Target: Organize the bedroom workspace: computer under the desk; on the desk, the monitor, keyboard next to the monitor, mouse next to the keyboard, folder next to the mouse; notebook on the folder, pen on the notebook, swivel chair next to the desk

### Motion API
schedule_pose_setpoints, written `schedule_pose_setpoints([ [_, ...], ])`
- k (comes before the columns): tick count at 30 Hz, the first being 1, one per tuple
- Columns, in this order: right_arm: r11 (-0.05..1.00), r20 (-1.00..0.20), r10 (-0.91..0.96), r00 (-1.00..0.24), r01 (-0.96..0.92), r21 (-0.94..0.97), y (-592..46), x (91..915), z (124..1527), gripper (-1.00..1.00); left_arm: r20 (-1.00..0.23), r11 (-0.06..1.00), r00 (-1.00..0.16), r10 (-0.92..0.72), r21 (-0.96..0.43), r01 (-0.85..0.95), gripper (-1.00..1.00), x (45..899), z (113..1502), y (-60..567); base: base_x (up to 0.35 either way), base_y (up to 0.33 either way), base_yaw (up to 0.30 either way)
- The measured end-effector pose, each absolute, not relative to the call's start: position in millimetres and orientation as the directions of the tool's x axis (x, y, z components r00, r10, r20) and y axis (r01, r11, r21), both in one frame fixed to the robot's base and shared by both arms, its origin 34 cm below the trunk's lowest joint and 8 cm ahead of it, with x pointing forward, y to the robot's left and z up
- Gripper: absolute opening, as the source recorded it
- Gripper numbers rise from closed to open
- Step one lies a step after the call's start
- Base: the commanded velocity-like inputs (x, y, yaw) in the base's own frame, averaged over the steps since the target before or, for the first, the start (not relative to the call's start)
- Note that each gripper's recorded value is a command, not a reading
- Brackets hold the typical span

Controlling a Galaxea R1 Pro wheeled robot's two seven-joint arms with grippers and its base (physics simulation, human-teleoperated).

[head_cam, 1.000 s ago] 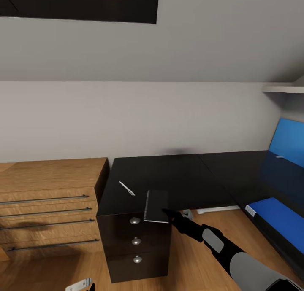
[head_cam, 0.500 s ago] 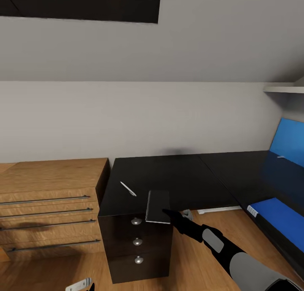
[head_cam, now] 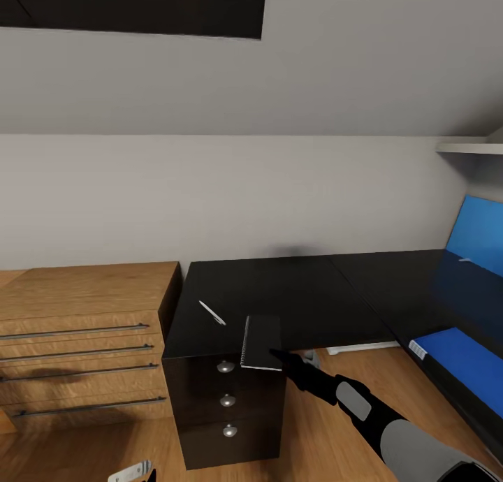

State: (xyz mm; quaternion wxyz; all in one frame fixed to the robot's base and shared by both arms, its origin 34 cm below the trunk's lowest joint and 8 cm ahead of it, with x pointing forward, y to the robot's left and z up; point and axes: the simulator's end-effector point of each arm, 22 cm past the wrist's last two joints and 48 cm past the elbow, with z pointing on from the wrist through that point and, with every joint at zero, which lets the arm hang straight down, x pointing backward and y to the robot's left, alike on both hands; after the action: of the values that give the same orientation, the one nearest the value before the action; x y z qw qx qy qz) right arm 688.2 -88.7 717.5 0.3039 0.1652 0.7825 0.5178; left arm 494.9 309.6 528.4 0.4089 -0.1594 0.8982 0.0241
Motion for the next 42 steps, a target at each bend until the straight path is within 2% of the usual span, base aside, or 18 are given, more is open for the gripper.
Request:
schedule_pose_setpoints([
  [12, 0.409, -0.3, 0.574, -0.762, -0.05, 0.911, -89, 687, 716, 1.0, -0.742, 0.948, -0.615, -0.267, -0.087, -0.307, 1.0, 495, 528, 310, 0.0, 0.0, 0.0],
  [13, 0.409, -0.3, 0.574, -0.762, -0.05, 0.911, -89, 687, 716, -1.0, -0.742, 0.948, -0.615, -0.267, -0.087, -0.307, 1.0, 495, 528, 310, 0.0, 0.0, 0.0],
  [42, 0.402, -0.3, 0.576, -0.761, -0.056, 0.914, -84, 689, 727, -1.0, -0.742, 0.948, -0.615, -0.267, -0.086, -0.308, 1.0, 496, 537, 310, 0.0, 0.0, 0.0],
])
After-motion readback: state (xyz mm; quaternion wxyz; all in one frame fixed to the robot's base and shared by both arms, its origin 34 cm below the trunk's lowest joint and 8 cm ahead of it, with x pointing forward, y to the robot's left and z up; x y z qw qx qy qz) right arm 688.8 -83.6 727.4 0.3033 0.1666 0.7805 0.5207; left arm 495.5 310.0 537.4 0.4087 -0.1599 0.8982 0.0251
